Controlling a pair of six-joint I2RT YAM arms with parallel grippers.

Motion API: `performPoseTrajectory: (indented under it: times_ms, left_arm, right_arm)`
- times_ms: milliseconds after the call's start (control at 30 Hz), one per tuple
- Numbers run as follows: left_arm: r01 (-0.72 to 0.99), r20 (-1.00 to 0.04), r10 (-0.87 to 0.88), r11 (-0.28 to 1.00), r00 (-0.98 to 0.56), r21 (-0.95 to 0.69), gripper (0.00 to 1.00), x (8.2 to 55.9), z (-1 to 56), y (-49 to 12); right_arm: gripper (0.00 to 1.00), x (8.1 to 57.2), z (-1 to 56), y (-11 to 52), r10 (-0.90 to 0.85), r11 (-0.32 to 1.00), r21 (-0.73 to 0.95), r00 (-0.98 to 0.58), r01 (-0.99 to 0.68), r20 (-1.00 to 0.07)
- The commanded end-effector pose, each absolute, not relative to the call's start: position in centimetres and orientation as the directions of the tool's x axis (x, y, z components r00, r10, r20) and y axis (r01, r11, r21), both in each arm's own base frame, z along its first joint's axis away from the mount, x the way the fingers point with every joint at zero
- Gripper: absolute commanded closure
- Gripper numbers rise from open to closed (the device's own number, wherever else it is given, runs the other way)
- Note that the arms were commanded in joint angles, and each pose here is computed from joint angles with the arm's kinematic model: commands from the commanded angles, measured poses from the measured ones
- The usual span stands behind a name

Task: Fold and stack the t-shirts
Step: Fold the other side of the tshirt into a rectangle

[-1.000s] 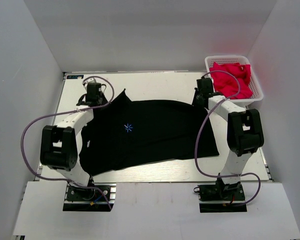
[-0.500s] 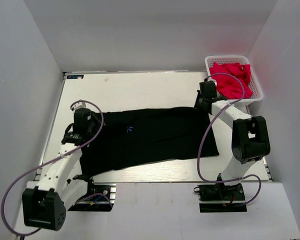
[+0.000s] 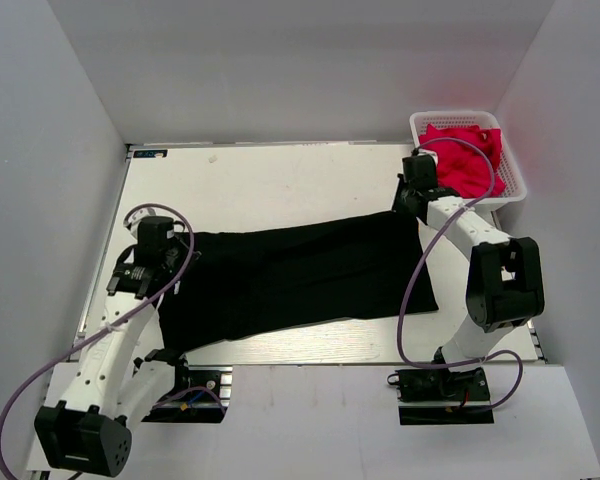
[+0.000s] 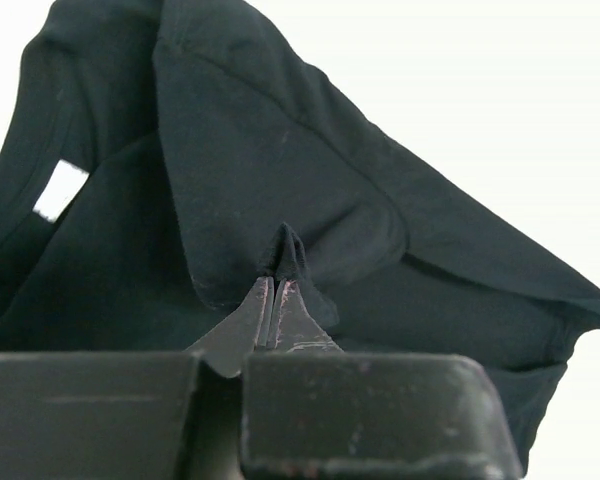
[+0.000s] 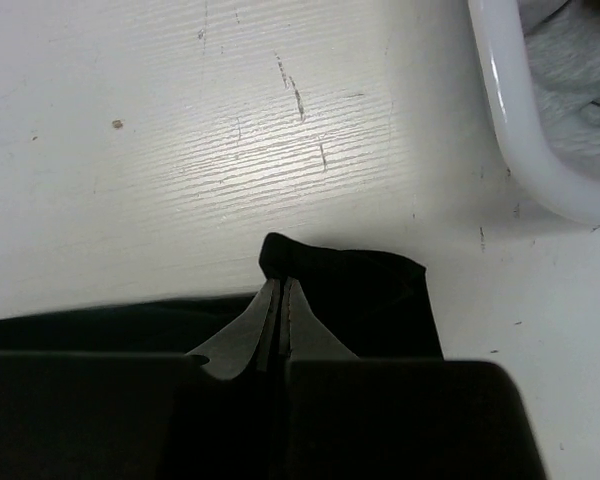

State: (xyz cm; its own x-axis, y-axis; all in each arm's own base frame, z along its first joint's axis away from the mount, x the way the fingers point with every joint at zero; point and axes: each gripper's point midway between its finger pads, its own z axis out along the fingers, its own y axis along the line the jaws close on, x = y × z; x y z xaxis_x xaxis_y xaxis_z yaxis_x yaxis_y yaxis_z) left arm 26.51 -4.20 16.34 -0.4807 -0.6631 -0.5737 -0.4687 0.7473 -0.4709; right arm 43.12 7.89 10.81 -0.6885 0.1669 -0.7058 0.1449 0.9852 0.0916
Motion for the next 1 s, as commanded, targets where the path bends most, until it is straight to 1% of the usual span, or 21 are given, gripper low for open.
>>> performPoseTrajectory:
  times_ms: [0, 100, 233, 267, 300, 333, 367, 400, 467, 500, 533, 567, 600, 667, 700, 733, 767, 833, 900, 967]
  left_arm:
    - [-0.512, -0.550, -0.697, 0.714, -0.460, -0.477, 1.00, 24.3, 17.5, -3.7]
    - [-0.570, -0.535, -0.716, 0.690, -0.448, -0.446, 1.00, 22.0, 16.5, -2.8]
    - [-0.575, -0.519, -0.716, 0.692, -0.467, -0.437, 1.00, 20.0, 15.0, -2.8]
    - [-0.580, -0.500, -0.715, 0.694, -0.489, -0.426, 1.00, 19.3, 13.9, -3.0]
    - [-0.574, -0.469, -0.722, 0.690, -0.508, -0.441, 1.00, 18.9, 13.3, -3.6]
    - [-0.579, -0.441, -0.731, 0.682, -0.521, -0.447, 1.00, 18.7, 12.7, -4.0]
    - [-0.574, -0.413, -0.731, 0.683, -0.544, -0.453, 0.95, 18.4, 11.7, -4.6]
    - [-0.564, -0.379, -0.729, 0.683, -0.570, -0.464, 0.80, 18.1, 11.3, -5.3]
    - [-0.590, -0.341, -0.734, 0.677, -0.587, -0.440, 0.74, 17.8, 10.2, -5.6]
    - [-0.618, -0.303, -0.741, 0.668, -0.599, -0.415, 0.62, 17.1, 9.6, -5.7]
    - [-0.621, -0.299, -0.741, 0.669, -0.601, -0.409, 0.34, 17.1, 10.2, -5.7]
    - [-0.633, -0.294, -0.741, 0.670, -0.604, -0.389, 0.14, 16.9, 10.3, -5.5]
    - [-0.657, -0.292, -0.740, 0.673, -0.606, -0.340, 0.00, 16.4, 10.2, -4.9]
    - [-0.649, -0.334, -0.742, 0.671, -0.582, -0.360, 0.00, 17.3, 11.7, -4.5]
    - [-0.641, -0.360, -0.743, 0.669, -0.564, -0.376, 0.00, 18.0, 12.4, -4.4]
    - [-0.626, -0.392, -0.746, 0.666, -0.539, -0.406, 0.00, 19.0, 13.8, -4.3]
    - [-0.616, -0.411, -0.747, 0.664, -0.522, -0.424, 0.00, 19.9, 14.5, -4.2]
    - [-0.556, -0.465, -0.725, 0.689, -0.508, -0.465, 0.00, 22.4, 15.9, -4.5]
    - [-0.528, -0.470, -0.711, 0.703, -0.523, -0.476, 0.00, 23.8, 15.8, -5.0]
    - [-0.494, -0.482, -0.693, 0.721, -0.537, -0.486, 0.00, 25.7, 16.1, -5.5]
  right_arm:
    - [1.00, 44.0, 13.7, 6.7, 0.153, 0.985, 0.066, -0.646, 0.158, -0.748]
    - [1.00, 43.8, 13.2, 6.5, 0.156, 0.985, 0.064, -0.657, 0.162, -0.738]
    - [1.00, 43.1, 12.4, 6.6, 0.162, 0.985, 0.071, -0.684, 0.160, -0.711]
    - [1.00, 42.5, 11.5, 6.6, 0.165, 0.984, 0.073, -0.701, 0.159, -0.694]
    - [1.00, 42.6, 11.4, 6.4, 0.173, 0.983, 0.077, -0.694, 0.168, -0.699]
    - [0.97, 42.4, 11.2, 6.6, 0.172, 0.984, 0.083, -0.700, 0.160, -0.693]
    - [0.97, 41.8, 10.1, 6.5, 0.182, 0.982, 0.086, -0.714, 0.169, -0.676]
    - [0.96, 41.6, 9.7, 6.4, 0.186, 0.981, 0.084, -0.722, 0.175, -0.666]
    - [0.92, 40.8, 8.8, 6.1, 0.208, 0.975, 0.079, -0.733, 0.208, -0.648]
    - [0.75, 40.2, 8.1, 5.7, 0.215, 0.973, 0.069, -0.744, 0.223, -0.633]
    - [0.64, 39.3, 7.4, 5.2, 0.233, 0.966, 0.056, -0.756, 0.252, -0.611]
    - [0.55, 39.0, 7.3, 4.6, 0.238, 0.962, 0.039, -0.754, 0.272, -0.612]
    - [0.52, 38.4, 6.9, 4.4, 0.241, 0.959, 0.026, -0.760, 0.283, -0.603]
    - [0.52, 37.7, 7.9, 3.5, 0.271, 0.940, 0.006, -0.740, 0.340, -0.615]
    - [0.45, 37.7, 8.4, 3.4, 0.281, 0.937, 0.015, -0.730, 0.348, -0.623]
    - [0.42, 37.5, 9.1, 3.6, 0.284, 0.939, 0.030, -0.720, 0.344, -0.634]
    - [0.40, 37.5, 9.4, 4.0, 0.283, 0.943, 0.047, -0.719, 0.330, -0.635]
    - [0.40, 37.7, 11.0, 4.1, 0.289, 0.942, 0.069, -0.691, 0.327, -0.662]
    - [0.37, 38.0, 11.8, 4.8, 0.278, 0.953, 0.099, -0.690, 0.288, -0.669]
    - [0.21, 38.6, 12.8, 6.1, 0.238, 0.970, 0.131, -0.687, 0.206, -0.687]
